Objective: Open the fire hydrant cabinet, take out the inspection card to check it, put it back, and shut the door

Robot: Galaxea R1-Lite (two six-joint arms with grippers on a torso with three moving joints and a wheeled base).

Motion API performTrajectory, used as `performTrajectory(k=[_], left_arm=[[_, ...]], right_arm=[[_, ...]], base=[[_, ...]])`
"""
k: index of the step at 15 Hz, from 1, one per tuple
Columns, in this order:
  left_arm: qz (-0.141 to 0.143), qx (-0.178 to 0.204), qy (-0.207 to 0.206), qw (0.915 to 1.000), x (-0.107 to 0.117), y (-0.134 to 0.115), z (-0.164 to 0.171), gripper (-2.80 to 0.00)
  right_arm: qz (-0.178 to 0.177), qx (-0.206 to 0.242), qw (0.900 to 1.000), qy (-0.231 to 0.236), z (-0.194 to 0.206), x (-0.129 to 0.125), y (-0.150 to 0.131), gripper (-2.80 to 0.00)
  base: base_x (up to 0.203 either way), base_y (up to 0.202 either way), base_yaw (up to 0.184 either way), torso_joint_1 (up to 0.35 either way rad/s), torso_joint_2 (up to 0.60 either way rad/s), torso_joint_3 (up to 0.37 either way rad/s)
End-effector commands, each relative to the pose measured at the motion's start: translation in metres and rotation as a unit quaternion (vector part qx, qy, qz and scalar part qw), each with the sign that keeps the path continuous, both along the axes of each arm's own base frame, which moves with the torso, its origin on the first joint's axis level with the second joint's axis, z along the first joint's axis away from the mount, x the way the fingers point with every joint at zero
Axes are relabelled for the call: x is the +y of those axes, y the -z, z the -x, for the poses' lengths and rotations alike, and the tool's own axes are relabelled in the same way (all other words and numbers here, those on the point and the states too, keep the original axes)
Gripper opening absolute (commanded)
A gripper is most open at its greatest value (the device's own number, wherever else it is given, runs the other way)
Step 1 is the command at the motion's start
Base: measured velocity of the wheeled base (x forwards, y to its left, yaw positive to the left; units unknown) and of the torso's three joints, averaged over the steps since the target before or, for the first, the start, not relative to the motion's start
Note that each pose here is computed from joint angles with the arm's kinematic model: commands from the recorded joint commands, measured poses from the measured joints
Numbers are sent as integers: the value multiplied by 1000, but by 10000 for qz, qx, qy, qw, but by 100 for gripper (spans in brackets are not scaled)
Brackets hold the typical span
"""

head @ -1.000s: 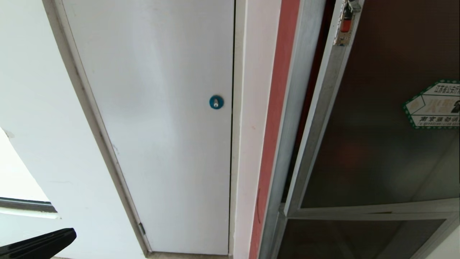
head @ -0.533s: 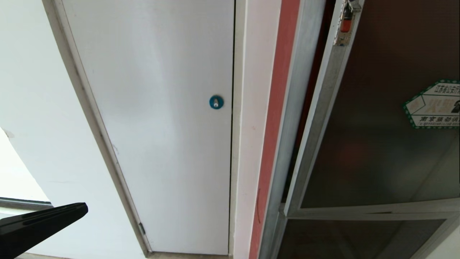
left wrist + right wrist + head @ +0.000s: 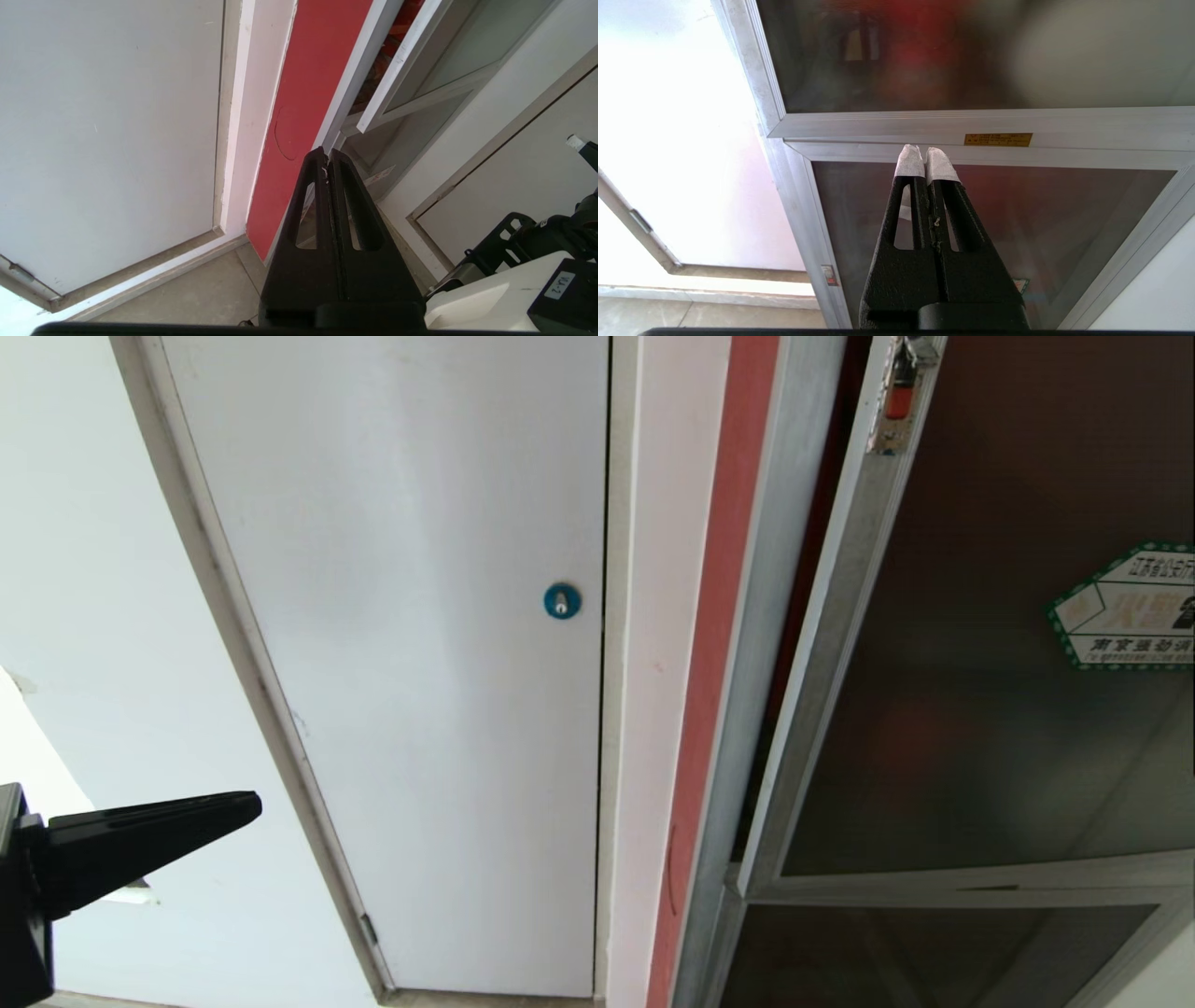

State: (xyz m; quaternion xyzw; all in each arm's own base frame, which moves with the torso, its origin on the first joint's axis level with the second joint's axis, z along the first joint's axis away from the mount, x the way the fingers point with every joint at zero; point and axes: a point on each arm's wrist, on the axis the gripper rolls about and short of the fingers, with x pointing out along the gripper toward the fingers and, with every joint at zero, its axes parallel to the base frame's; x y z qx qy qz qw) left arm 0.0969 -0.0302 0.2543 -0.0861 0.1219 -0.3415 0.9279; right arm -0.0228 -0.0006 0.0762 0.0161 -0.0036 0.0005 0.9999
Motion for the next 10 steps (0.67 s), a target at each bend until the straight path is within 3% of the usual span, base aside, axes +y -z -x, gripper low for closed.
performTrajectory(k=[1, 10], left_arm=[[-10, 96, 21, 10000, -2, -2, -11, -280], [-29, 167, 189, 9997, -10, -10, -28, -280]], right_arm=[[0, 21, 10000, -3, 0, 0, 1, -280], [0, 14, 10000, -3, 0, 0, 0, -280]], base=[[0, 0, 0, 0, 0, 0], [0, 0, 0, 0, 0, 0]])
